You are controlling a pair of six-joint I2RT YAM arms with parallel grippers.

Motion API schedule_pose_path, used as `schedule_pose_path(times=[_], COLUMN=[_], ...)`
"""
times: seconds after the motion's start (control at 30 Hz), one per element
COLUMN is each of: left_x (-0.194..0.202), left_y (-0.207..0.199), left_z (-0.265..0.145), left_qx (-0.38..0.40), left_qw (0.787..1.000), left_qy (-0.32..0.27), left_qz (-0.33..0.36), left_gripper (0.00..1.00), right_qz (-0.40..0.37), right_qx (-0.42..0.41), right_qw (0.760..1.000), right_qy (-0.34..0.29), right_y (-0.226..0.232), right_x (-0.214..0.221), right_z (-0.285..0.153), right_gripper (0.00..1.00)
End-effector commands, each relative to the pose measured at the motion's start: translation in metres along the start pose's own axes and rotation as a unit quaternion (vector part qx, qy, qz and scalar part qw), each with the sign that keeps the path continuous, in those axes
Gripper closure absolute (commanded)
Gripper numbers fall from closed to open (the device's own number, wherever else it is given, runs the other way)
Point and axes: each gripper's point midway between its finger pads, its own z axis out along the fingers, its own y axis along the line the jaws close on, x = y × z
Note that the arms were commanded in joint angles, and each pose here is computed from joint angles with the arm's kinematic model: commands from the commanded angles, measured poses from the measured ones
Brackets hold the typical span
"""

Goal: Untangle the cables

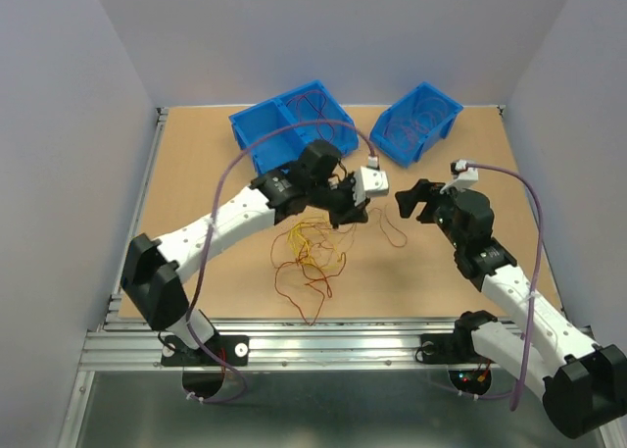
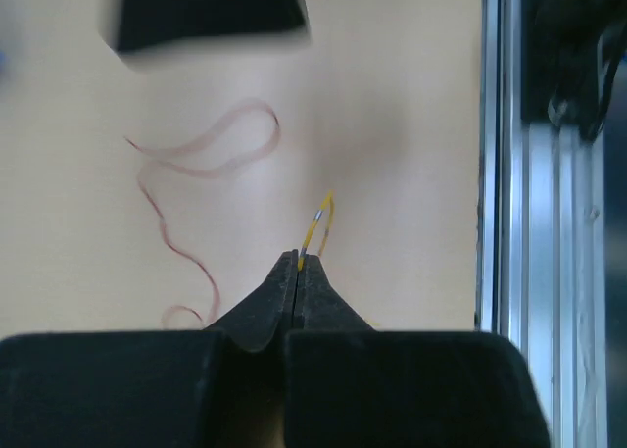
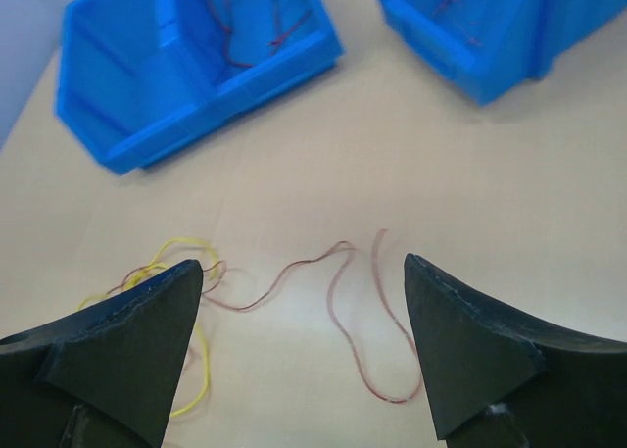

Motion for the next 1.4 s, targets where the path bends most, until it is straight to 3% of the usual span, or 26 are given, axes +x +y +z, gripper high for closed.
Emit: schedule_pose_path(times=[0.0, 0.07, 0.1, 0.17, 0.2, 0.27, 0.3, 0.37, 0.4, 0.53, 0.6, 0.7, 0.73, 0.77, 0.83, 0.97, 1.03, 1.1, 1.13, 1.17, 1.23, 1.3, 1.37], left_x=[-0.174, -0.205, -0.244, -0.268, -0.292, -0.309, -0.31, -0.318, -0.312, -0.315, -0.311, -0.301, -0.301, -0.293, -0.288, -0.272, -0.268, -0.261, -0.257, -0.256, -0.244, -0.235, -0.214], left_y=[-0.016, -0.008, -0.002, -0.001, 0.0, -0.005, -0.001, 0.0, 0.001, 0.01, 0.027, 0.059, 0.068, 0.086, 0.114, 0.166, 0.17, 0.172, 0.174, 0.176, 0.189, 0.199, 0.225], left_z=[-0.13, -0.17, -0.213, -0.249, -0.286, -0.322, -0.331, -0.343, -0.34, -0.337, -0.339, -0.343, -0.346, -0.361, -0.364, -0.408, -0.415, -0.416, -0.42, -0.423, -0.431, -0.445, -0.447], left_qx=[-0.089, -0.149, -0.205, -0.246, -0.285, -0.316, -0.336, -0.351, -0.355, -0.365, -0.403, -0.467, -0.479, -0.504, -0.518, -0.565, -0.574, -0.583, -0.594, -0.601, -0.626, -0.641, -0.663], left_qw=[0.978, 0.967, 0.945, 0.928, 0.902, 0.875, 0.864, 0.844, 0.844, 0.836, 0.823, 0.798, 0.79, 0.776, 0.769, 0.732, 0.726, 0.717, 0.709, 0.7, 0.682, 0.667, 0.652], left_qy=[-0.183, -0.203, -0.249, -0.278, -0.321, -0.364, -0.373, -0.403, -0.401, -0.407, -0.399, -0.381, -0.382, -0.379, -0.374, -0.379, -0.379, -0.382, -0.381, -0.385, -0.377, -0.376, -0.359], left_qz=[0.052, 0.041, 0.047, 0.042, 0.04, 0.043, 0.037, 0.042, 0.038, 0.035, 0.026, 0.02, 0.02, 0.013, 0.002, -0.024, -0.019, -0.015, -0.015, -0.016, -0.037, -0.057, -0.087], left_gripper=[1.0, 1.0, 1.0, 1.0, 1.0, 1.0, 1.0, 1.0, 1.0, 1.0, 1.0, 1.0, 1.0, 1.0, 1.0, 1.0, 1.0, 1.0, 1.0, 1.0, 1.0, 1.0, 1.0], right_qz=[-0.031, -0.039, -0.043, -0.056, -0.062, -0.071, -0.081, -0.094, -0.115, -0.127, -0.126, -0.112, -0.1, -0.09, -0.072, -0.047, -0.044, -0.033, -0.014, 0.003, 0.06, 0.071, 0.113], right_qx=[-0.174, -0.209, -0.234, -0.28, -0.325, -0.375, -0.412, -0.427, -0.437, -0.493, -0.518, -0.53, -0.527, -0.525, -0.504, -0.437, -0.395, -0.316, -0.2, -0.118, 0.052, 0.124, 0.181], right_qw=[0.983, 0.975, 0.97, 0.956, 0.942, 0.922, 0.906, 0.897, 0.889, 0.858, 0.845, 0.84, 0.843, 0.846, 0.86, 0.898, 0.917, 0.948, 0.979, 0.993, 0.996, 0.989, 0.971], right_qy=[-0.045, -0.065, -0.056, -0.065, -0.05, -0.058, -0.055, -0.059, -0.08, -0.067, -0.042, -0.028, -0.017, -0.01, -0.014, 0.008, 0.017, 0.013, 0.029, 0.027, -0.032, -0.043, -0.105], right_y=[0.056, 0.068, 0.075, 0.092, 0.105, 0.123, 0.138, 0.15, 0.161, 0.204, 0.218, 0.223, 0.216, 0.213, 0.206, 0.17, 0.151, 0.124, 0.083, 0.055, -0.004, -0.035, -0.061], right_x=[-0.01, -0.015, -0.01, -0.017, -0.011, -0.015, -0.011, -0.003, -0.009, 0.013, 0.037, 0.055, 0.066, 0.071, 0.068, 0.094, 0.104, 0.104, 0.116, 0.115, 0.092, 0.093, 0.073], right_z=[-0.012, -0.015, -0.014, -0.014, -0.018, -0.01, -0.013, 0.002, 0.005, 0.018, 0.016, 0.006, 0.0, -0.003, -0.006, -0.015, -0.014, -0.007, 0.007, 0.012, 0.005, -0.012, -0.035], right_gripper=[0.11, 0.11, 0.11, 0.08, 0.06, 0.01, 0.0, 0.0, 0.0, 0.01, 0.15, 0.52, 0.75, 0.86, 0.99, 1.0, 0.99, 0.99, 0.99, 1.0, 0.99, 1.0, 1.0])
